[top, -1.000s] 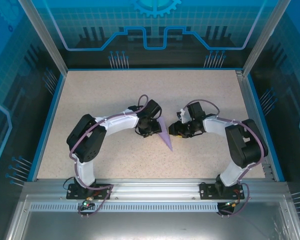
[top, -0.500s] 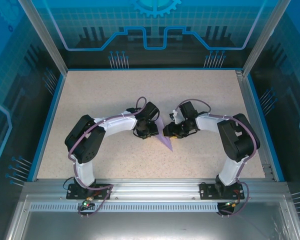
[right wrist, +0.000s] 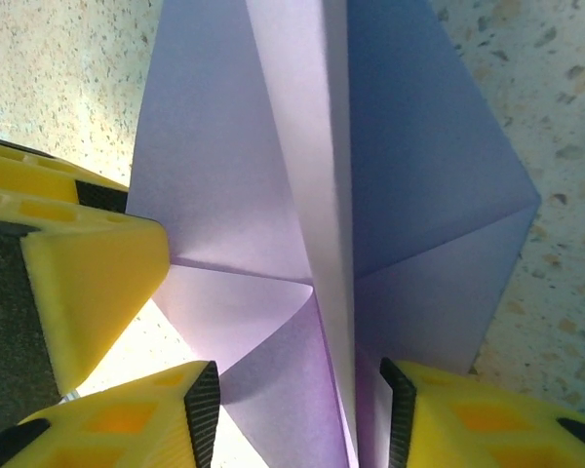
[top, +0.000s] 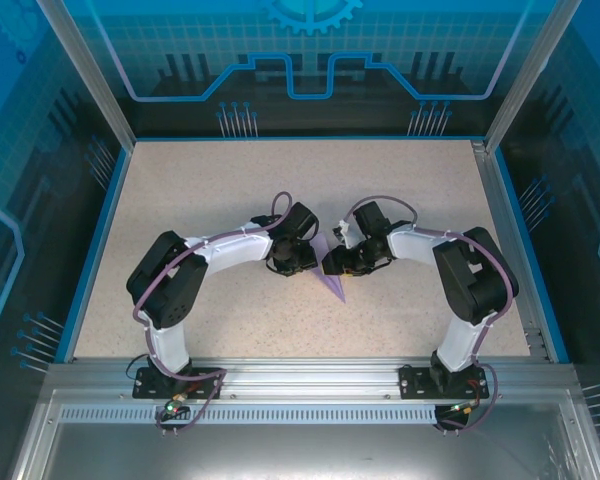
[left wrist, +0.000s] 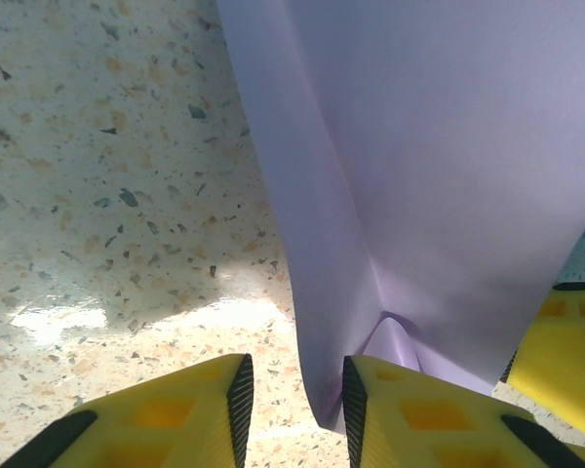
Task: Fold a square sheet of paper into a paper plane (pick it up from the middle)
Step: Move a paper plane to the center of the table.
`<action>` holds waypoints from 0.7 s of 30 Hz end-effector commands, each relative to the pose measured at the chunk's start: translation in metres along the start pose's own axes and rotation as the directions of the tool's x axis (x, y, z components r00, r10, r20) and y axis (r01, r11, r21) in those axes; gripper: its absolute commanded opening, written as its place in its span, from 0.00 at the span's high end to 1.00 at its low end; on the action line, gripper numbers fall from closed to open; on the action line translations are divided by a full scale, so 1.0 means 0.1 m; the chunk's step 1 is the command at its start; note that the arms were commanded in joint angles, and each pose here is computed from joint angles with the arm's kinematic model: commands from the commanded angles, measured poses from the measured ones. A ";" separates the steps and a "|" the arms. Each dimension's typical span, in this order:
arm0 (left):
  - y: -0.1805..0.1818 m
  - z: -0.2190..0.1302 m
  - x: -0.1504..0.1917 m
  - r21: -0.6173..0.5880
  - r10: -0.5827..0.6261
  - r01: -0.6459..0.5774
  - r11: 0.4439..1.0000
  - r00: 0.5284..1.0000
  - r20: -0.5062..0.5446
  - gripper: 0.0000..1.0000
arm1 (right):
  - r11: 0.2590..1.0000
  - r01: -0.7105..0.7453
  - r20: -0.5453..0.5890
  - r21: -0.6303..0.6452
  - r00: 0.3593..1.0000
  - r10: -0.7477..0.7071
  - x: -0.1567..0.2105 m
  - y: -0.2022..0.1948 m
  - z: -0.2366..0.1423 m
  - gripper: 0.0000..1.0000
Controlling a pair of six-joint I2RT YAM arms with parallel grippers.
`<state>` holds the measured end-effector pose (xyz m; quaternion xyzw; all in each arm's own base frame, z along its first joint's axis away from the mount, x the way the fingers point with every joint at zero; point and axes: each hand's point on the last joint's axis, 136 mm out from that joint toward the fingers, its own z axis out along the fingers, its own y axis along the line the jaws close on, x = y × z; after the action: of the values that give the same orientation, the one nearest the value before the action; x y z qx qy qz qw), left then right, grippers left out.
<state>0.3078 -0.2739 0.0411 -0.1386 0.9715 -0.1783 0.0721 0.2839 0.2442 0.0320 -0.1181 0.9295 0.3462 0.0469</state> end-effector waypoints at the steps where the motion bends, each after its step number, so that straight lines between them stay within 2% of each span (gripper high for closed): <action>1: 0.03 -0.07 -0.03 0.007 0.011 -0.012 1.000 1.000 0.022 0.68 | 0.998 0.047 -0.048 0.032 0.998 -0.046 0.07 0.01 0.06 0.52; 4: 0.01 -0.07 -0.02 0.014 0.013 -0.013 1.000 1.000 0.022 0.68 | 0.993 0.062 -0.074 0.105 0.996 -0.054 0.10 -0.08 0.11 0.52; 12: 0.03 -0.07 -0.02 0.017 0.015 -0.015 1.000 1.000 0.024 0.69 | 0.987 0.096 -0.078 0.125 0.993 -0.086 0.11 -0.03 0.11 0.50; 14: 0.03 -0.06 -0.02 0.018 0.015 -0.015 1.000 1.000 0.024 0.69 | 0.986 0.120 -0.085 0.119 0.990 -0.110 0.13 0.01 0.11 0.48; 17: 0.03 -0.07 -0.02 0.019 0.016 -0.017 1.000 1.000 0.026 0.70 | 0.982 0.153 -0.088 0.109 0.986 -0.144 0.15 0.09 0.08 0.38; 21: 0.04 -0.08 -0.01 0.021 0.016 -0.017 1.000 0.999 0.030 0.71 | 0.985 0.130 -0.079 0.114 0.989 -0.122 0.15 0.07 0.06 0.39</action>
<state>0.3053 -0.2684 0.0368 -0.1399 0.9713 -0.1780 0.0733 0.2749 0.2521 0.0267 -0.1784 0.9386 0.2911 0.0487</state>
